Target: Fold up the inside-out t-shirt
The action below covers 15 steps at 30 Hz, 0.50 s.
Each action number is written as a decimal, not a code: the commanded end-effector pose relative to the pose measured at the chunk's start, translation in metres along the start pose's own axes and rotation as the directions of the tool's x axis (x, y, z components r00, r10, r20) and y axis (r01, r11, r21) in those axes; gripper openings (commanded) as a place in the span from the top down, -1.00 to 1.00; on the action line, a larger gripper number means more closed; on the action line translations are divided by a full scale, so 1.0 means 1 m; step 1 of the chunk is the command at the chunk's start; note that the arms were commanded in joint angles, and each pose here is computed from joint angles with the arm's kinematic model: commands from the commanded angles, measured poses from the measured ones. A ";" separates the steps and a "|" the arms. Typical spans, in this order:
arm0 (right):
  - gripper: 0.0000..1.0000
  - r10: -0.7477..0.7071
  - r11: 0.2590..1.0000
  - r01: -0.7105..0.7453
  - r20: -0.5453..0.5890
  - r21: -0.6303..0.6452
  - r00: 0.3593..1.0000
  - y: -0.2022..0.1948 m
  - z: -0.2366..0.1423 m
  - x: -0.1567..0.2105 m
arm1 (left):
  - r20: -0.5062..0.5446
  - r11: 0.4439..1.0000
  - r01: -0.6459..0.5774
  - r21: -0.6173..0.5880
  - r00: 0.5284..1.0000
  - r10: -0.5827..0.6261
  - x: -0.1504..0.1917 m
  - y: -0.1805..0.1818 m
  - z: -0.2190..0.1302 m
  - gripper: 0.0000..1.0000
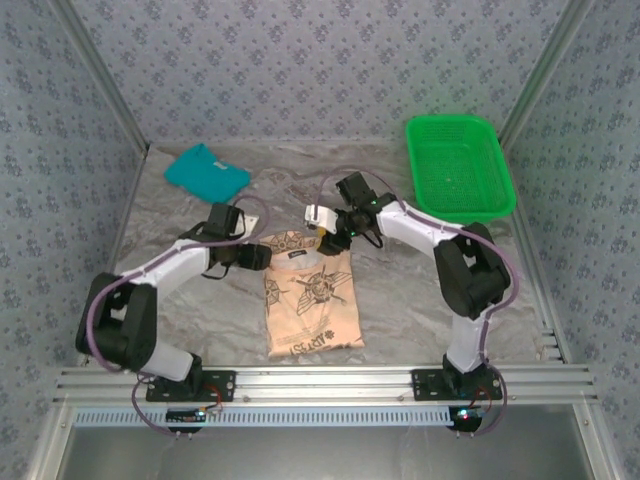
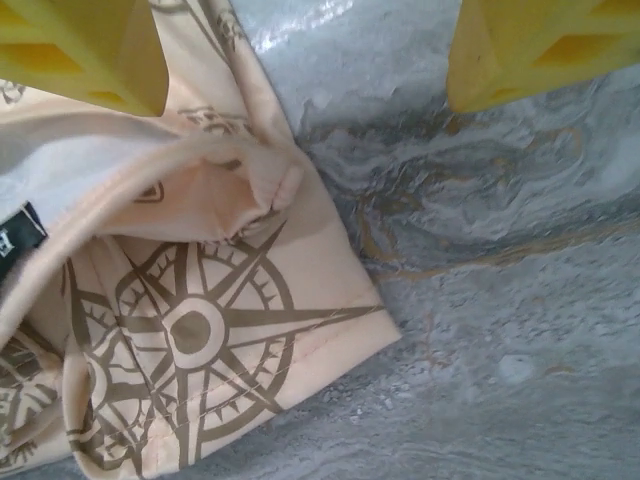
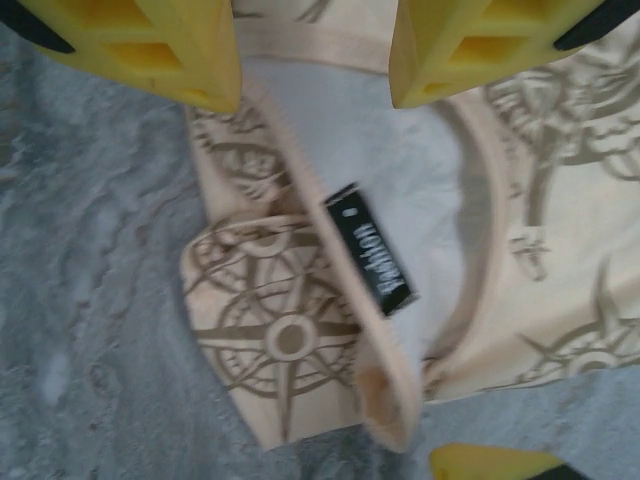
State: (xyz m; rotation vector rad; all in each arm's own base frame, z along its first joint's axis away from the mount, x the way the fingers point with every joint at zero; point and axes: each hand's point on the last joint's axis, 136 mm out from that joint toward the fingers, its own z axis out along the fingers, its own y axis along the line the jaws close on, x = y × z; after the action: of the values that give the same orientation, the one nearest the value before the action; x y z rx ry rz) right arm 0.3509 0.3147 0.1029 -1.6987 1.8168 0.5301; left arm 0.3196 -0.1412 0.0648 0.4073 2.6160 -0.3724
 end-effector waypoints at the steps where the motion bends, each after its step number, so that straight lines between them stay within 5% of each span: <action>1: 0.10 -0.025 0.999 0.024 -0.043 -0.022 0.999 -0.016 -0.011 0.015 | 0.002 0.994 -0.057 0.097 0.998 0.057 -0.021 -0.019 -0.001 -0.39; 5: 0.10 0.006 0.999 -0.009 -0.068 -0.041 0.998 -0.021 -0.005 0.027 | -0.034 0.992 -0.042 0.115 0.998 0.046 -0.024 -0.020 0.013 -0.30; 11: 0.11 0.052 0.996 -0.061 -0.126 -0.065 0.991 -0.025 0.007 0.049 | -0.185 0.980 0.015 0.197 0.983 0.022 -0.014 -0.032 0.036 0.33; 15: 0.12 0.081 0.993 -0.091 -0.131 -0.075 0.988 -0.026 0.005 0.053 | -0.227 0.983 0.052 0.177 0.974 -0.011 -0.009 -0.031 0.036 0.22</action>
State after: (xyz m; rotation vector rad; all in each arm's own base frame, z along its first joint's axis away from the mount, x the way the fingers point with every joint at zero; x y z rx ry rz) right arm 0.3764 0.2806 0.0629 -1.7456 1.9651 0.5318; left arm 0.3445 -0.1787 0.0379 0.4984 2.7691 -0.5581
